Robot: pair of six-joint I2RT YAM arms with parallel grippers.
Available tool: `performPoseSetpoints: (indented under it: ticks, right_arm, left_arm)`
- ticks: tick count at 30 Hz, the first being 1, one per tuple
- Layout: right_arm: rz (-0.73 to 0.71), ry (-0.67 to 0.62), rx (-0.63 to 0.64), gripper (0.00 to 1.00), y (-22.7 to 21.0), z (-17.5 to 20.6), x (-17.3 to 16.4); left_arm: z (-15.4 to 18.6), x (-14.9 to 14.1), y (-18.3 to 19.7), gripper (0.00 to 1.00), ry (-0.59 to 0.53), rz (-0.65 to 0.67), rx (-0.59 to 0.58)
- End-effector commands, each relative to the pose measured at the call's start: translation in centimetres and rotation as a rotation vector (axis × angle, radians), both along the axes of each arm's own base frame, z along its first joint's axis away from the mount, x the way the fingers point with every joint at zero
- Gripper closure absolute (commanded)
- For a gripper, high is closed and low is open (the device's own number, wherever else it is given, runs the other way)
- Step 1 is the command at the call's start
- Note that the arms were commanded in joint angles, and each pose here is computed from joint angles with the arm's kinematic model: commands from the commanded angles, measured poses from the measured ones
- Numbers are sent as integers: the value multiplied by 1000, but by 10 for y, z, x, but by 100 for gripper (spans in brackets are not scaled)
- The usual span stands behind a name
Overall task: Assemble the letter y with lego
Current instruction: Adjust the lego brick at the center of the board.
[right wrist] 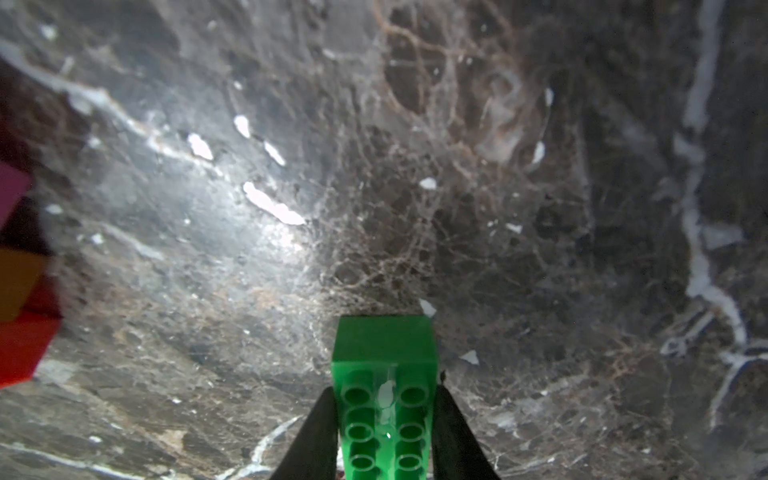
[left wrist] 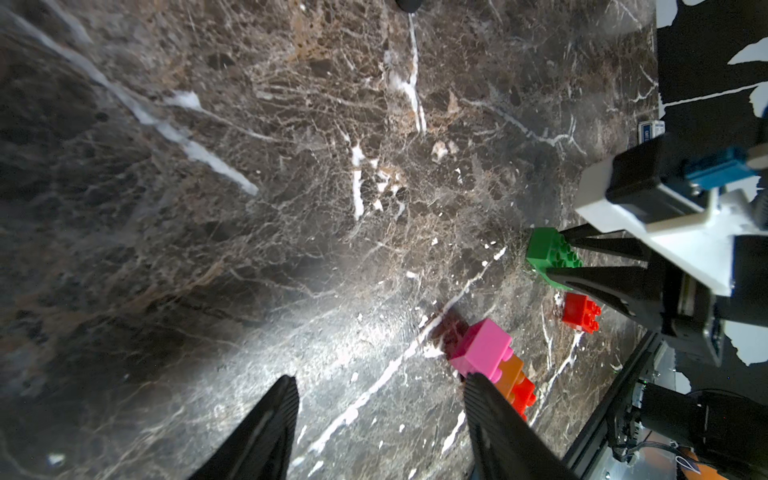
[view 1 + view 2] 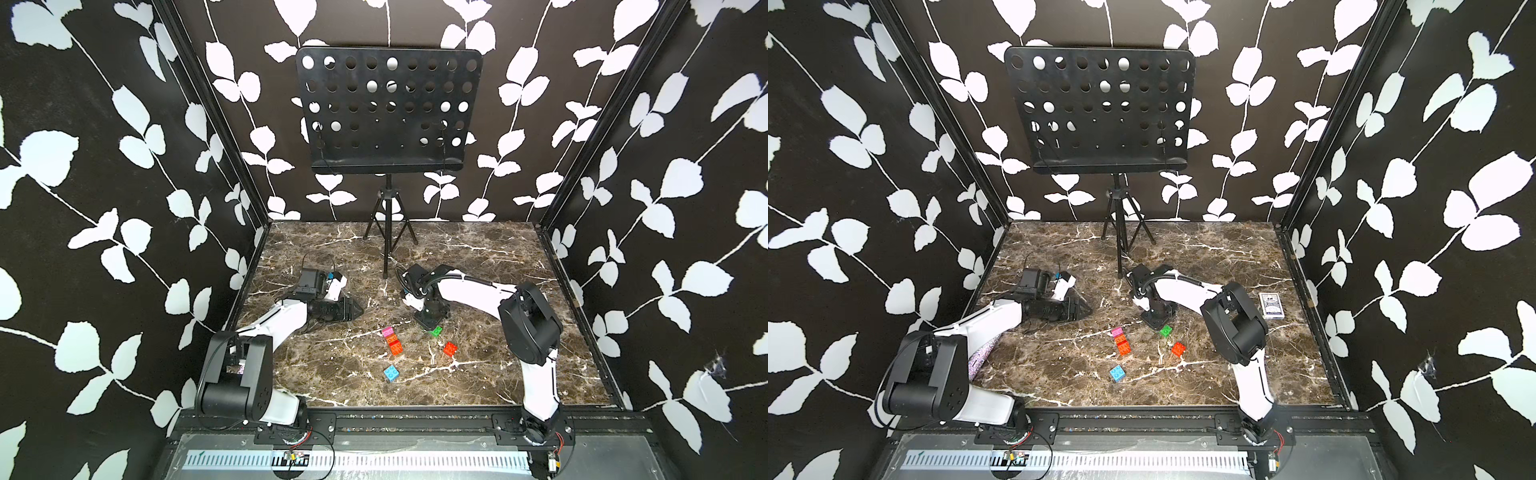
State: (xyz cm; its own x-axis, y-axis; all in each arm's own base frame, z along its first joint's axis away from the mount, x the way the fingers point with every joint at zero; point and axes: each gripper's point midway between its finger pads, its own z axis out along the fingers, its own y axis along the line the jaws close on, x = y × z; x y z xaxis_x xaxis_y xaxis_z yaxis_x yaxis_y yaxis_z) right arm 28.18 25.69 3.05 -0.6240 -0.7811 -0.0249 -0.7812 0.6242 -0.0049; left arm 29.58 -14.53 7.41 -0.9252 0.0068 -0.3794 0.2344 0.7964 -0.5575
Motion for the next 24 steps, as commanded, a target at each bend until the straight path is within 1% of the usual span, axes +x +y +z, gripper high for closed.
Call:
performPoseSetpoints:
  ticks: [1,6,9,12,13,14,16,19,20,21,24]
  right_arm:
    - [125,8,6,70,-2,5,-9]
    - [389,-6,63,71,5,9,-25]
    - [554,-24,73,70,9,6,-35]
    - [685,-41,77,69,16,8,-41]
    - [720,-18,68,68,11,1,-50]
    - [759,-21,71,68,14,1,-54]
    - [808,-24,81,66,18,1,-59]
    - [823,-45,89,60,24,6,-59]
    - [823,-58,95,54,26,10,-58]
    - [824,-70,98,51,27,14,-57]
    - [838,-120,119,50,34,31,-57]
  left_arm:
    - [10,0,1,34,-37,-16,14]
    - [11,-1,2,33,-50,-21,23]
    - [13,-1,3,33,-61,-24,30]
    - [12,-2,5,33,-64,-22,33]
    - [12,-1,5,33,-65,-21,34]
    - [11,-1,7,33,-64,-16,36]
    - [10,-1,8,33,-65,-14,38]
    - [10,0,11,33,-64,-4,39]
    - [9,0,12,33,-62,1,39]
    - [10,0,14,33,-65,6,39]
    - [12,3,20,33,-73,27,40]
